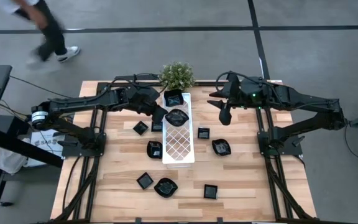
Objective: Pick & Place Mini shaped plates
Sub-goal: Stack the top right leaf-shaped plate on the other leaf-shaped plate on the shelf
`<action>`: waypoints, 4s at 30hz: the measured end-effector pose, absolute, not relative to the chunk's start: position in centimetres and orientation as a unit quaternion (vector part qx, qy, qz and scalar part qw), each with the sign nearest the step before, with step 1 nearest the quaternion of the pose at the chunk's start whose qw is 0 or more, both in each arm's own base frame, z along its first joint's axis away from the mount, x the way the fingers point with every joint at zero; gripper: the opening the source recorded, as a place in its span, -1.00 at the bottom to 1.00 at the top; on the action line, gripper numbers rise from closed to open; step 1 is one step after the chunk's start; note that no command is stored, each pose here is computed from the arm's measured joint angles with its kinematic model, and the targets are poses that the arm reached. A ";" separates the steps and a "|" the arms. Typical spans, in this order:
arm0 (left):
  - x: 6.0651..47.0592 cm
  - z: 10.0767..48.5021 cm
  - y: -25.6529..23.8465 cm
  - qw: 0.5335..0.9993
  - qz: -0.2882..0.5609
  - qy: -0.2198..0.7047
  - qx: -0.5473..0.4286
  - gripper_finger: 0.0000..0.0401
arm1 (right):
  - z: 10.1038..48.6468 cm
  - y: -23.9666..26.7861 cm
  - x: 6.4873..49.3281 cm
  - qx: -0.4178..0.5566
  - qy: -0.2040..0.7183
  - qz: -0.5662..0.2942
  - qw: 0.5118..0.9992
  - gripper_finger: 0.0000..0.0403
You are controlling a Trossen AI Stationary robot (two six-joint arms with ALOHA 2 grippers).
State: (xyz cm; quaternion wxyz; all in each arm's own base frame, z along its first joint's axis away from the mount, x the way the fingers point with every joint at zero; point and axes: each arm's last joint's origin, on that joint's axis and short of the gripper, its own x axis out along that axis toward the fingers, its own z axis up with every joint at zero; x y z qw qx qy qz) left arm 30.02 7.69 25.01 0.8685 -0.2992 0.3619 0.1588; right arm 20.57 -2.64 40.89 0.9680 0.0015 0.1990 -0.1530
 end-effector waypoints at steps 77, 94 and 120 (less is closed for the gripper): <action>21.8 35.6 -3.4 0.972 0.010 0.198 -0.126 -0.64 | 15.4 2.3 18.3 0.268 0.546 -0.197 0.769 -0.15; 21.8 35.6 -3.4 0.972 0.010 0.198 -0.126 -0.64 | 15.5 2.4 18.3 0.277 0.547 -0.182 0.769 -0.96; 21.8 35.6 -3.4 0.972 0.010 0.199 -0.126 -0.64 | 23.7 -1.6 20.7 0.205 0.544 -0.161 0.798 -1.00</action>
